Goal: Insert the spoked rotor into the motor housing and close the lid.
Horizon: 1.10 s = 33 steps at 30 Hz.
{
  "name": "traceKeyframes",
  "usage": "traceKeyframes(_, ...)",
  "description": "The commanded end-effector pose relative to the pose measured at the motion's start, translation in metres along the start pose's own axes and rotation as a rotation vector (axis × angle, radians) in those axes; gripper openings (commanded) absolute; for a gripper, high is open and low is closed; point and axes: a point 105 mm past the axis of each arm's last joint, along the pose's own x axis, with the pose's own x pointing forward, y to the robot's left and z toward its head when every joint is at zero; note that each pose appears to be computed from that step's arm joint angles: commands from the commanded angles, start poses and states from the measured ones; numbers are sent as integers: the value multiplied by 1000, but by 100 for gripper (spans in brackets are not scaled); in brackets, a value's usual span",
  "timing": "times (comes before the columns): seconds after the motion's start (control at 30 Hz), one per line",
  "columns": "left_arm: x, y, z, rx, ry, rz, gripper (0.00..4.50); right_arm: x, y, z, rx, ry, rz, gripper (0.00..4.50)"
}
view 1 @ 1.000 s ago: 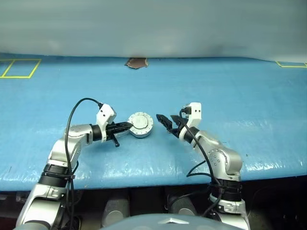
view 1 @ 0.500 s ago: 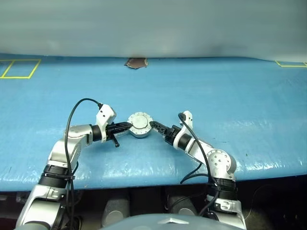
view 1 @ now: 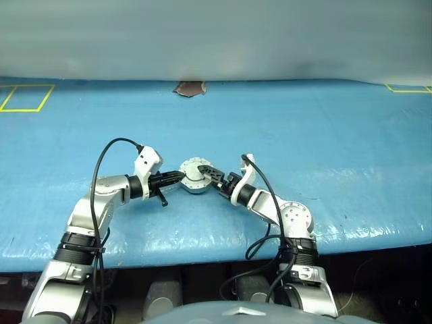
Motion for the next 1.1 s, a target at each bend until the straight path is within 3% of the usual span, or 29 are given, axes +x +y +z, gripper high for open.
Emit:
traceKeyframes(0.03, 1, -2, -9, 1, 34, 5, 0, 10, 22, -8, 96, -34, 117, 447)
traceKeyframes(0.23, 2, -2, -9, 5, 33, 8, 0, 6, 23, 1, 134, -76, 132, 447)
traceKeyframes(0.33, 3, -3, -8, 8, 31, 6, 0, 5, 20, 0, 146, -77, 114, 388)
traceKeyframes(0.5, 3, -3, -7, 10, 31, 5, 0, 3, 16, -5, 122, -51, 87, 225)
traceKeyframes(0.6, 3, -1, -7, 11, 31, 7, 0, 4, 12, -9, 121, -37, 63, 225)
traceKeyframes(0.77, 4, -1, -6, 15, 29, 11, 0, 5, 8, -11, 98, -26, 29, 124)
traceKeyframes(0.93, 1, 5, -2, 0, 4, 41, 0, 4, 8, -10, 118, -38, 34, 124)
traceKeyframes(1.1, -11, 20, 26, -163, -186, 112, 0, -4, 22, 15, 260, -178, 155, 124)
